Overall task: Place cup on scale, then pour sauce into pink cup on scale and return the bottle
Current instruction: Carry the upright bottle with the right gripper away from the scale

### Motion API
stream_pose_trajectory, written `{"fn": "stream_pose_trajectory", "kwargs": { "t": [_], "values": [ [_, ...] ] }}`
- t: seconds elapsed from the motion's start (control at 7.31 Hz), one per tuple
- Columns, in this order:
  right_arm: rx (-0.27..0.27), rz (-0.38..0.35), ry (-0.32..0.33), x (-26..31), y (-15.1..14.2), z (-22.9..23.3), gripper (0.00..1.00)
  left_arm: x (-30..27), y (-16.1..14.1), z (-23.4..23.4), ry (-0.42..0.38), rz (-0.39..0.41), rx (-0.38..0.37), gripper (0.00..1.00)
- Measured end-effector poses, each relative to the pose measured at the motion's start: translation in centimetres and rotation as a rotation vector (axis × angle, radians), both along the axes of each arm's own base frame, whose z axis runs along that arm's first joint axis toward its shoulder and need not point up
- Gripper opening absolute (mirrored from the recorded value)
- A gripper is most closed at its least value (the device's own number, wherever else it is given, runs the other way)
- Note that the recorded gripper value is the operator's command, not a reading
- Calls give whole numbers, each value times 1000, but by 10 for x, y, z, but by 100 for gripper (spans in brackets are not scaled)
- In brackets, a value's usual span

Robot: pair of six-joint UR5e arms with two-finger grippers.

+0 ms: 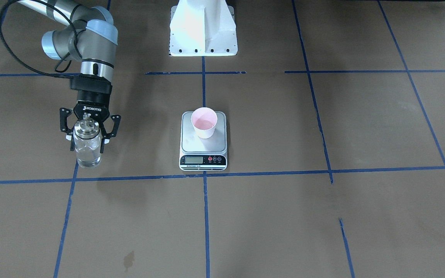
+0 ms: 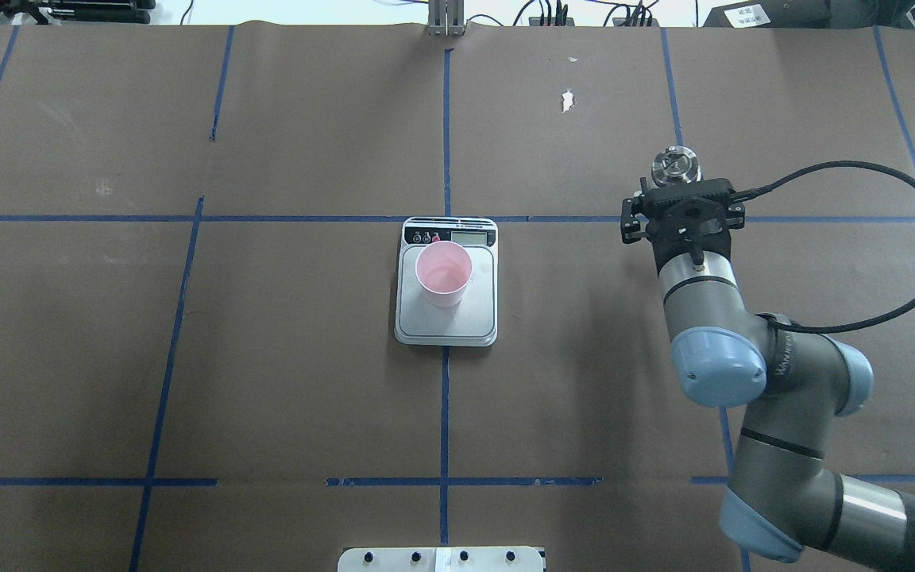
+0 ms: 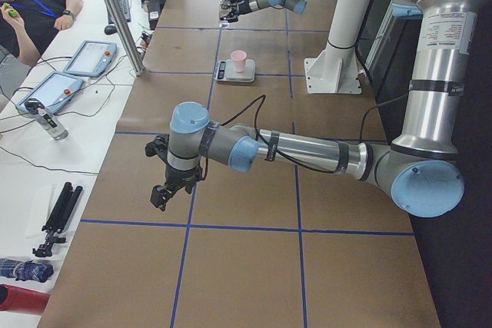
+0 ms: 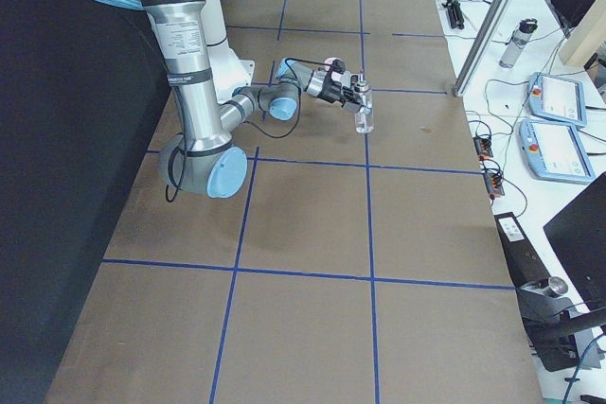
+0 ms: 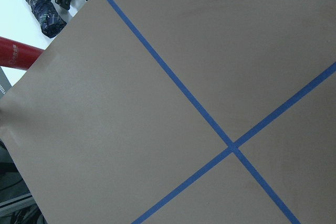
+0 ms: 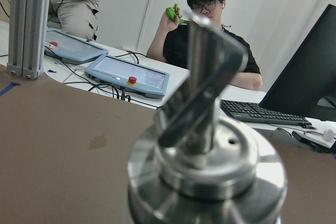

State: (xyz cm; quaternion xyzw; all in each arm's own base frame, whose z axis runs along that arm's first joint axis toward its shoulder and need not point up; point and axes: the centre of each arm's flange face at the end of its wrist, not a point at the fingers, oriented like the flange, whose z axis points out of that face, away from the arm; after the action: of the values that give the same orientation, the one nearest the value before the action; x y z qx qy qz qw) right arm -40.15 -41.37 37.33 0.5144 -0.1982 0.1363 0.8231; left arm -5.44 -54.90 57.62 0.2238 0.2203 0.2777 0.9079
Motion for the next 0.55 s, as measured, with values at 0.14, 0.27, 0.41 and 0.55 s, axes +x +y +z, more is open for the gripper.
{"fn": "stream_pose_trajectory", "kwargs": {
  "t": [0.14,0.27,0.41,0.55],
  "values": [
    [-43,4,-88,22,11,7,0,0,1,2,0,0,-5,100],
    [-82,16,-179,31,18,9,0,0,1,4,0,0,-10,100],
    [-112,24,-227,34,21,14,0,0,1,6,0,0,-13,100],
    [-142,19,-250,33,23,21,0,0,1,6,0,0,-14,100]
  ]
}}
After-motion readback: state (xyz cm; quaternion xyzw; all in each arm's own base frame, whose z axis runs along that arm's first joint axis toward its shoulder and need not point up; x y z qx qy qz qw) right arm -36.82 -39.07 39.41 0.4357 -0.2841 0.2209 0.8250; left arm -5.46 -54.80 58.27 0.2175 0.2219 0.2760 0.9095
